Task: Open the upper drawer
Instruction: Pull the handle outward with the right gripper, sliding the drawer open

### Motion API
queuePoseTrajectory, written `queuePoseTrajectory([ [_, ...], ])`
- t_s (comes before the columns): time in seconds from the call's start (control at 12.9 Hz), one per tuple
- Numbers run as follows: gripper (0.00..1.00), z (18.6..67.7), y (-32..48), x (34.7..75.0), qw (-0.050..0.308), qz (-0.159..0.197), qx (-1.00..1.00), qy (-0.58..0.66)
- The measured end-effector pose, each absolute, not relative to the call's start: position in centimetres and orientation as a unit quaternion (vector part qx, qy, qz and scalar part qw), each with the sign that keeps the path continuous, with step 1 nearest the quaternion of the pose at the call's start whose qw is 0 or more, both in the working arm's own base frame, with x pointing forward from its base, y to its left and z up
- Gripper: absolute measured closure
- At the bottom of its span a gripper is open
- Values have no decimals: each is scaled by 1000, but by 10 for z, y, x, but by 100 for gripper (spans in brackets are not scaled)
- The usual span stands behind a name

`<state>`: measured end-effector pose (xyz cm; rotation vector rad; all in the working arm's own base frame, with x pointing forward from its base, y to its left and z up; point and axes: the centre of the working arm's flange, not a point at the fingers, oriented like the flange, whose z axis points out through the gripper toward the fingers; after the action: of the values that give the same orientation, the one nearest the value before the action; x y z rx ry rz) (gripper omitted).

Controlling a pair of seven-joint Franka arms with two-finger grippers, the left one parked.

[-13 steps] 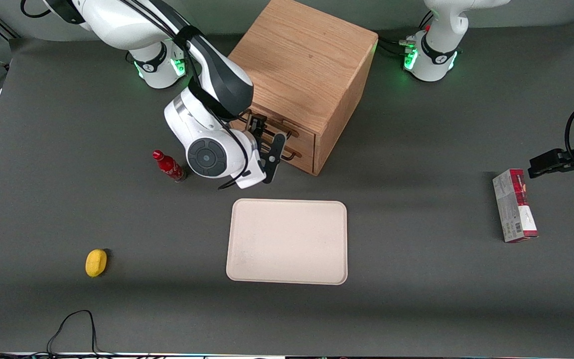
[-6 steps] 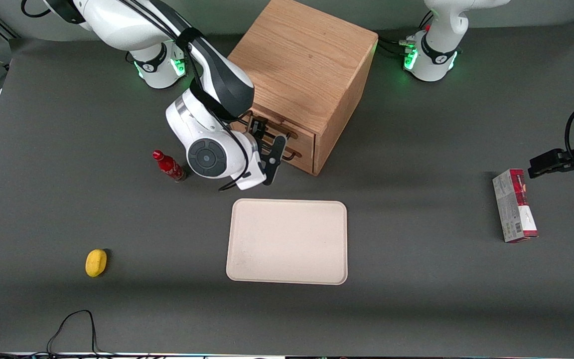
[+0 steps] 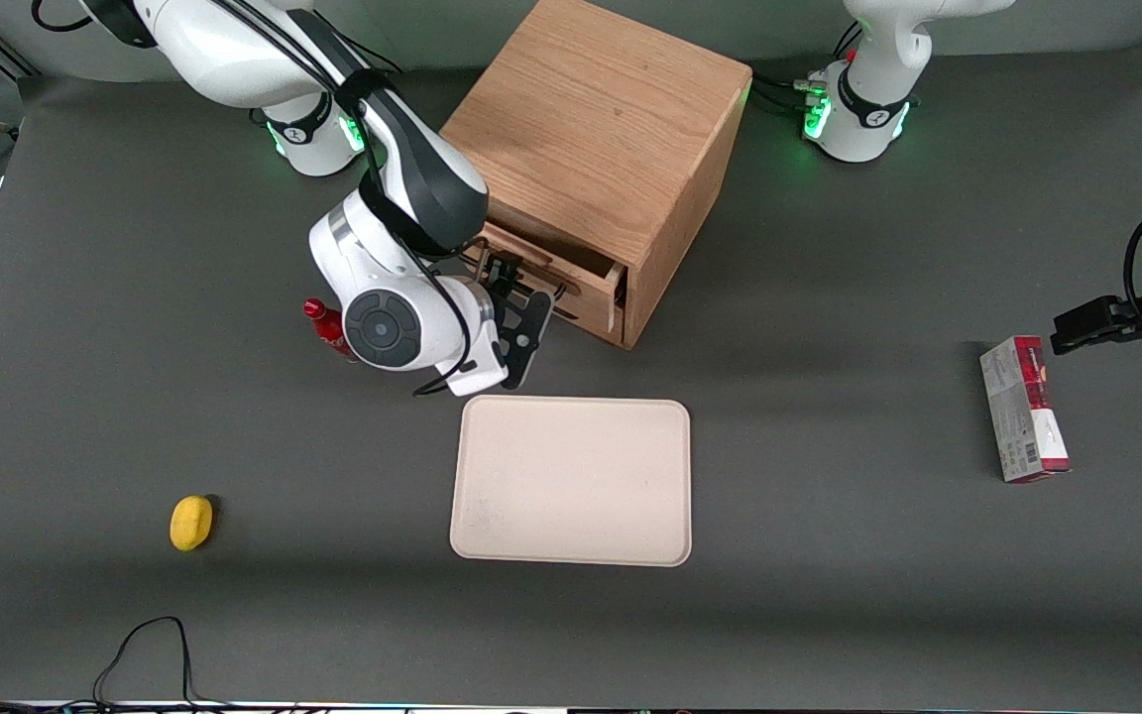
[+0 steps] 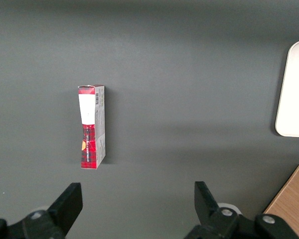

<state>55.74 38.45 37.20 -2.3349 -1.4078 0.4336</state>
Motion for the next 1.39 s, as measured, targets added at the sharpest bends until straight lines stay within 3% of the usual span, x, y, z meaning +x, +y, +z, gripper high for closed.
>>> queuePoseTrajectory([
  [1.39, 0, 374, 311, 643, 179, 75, -879, -437],
])
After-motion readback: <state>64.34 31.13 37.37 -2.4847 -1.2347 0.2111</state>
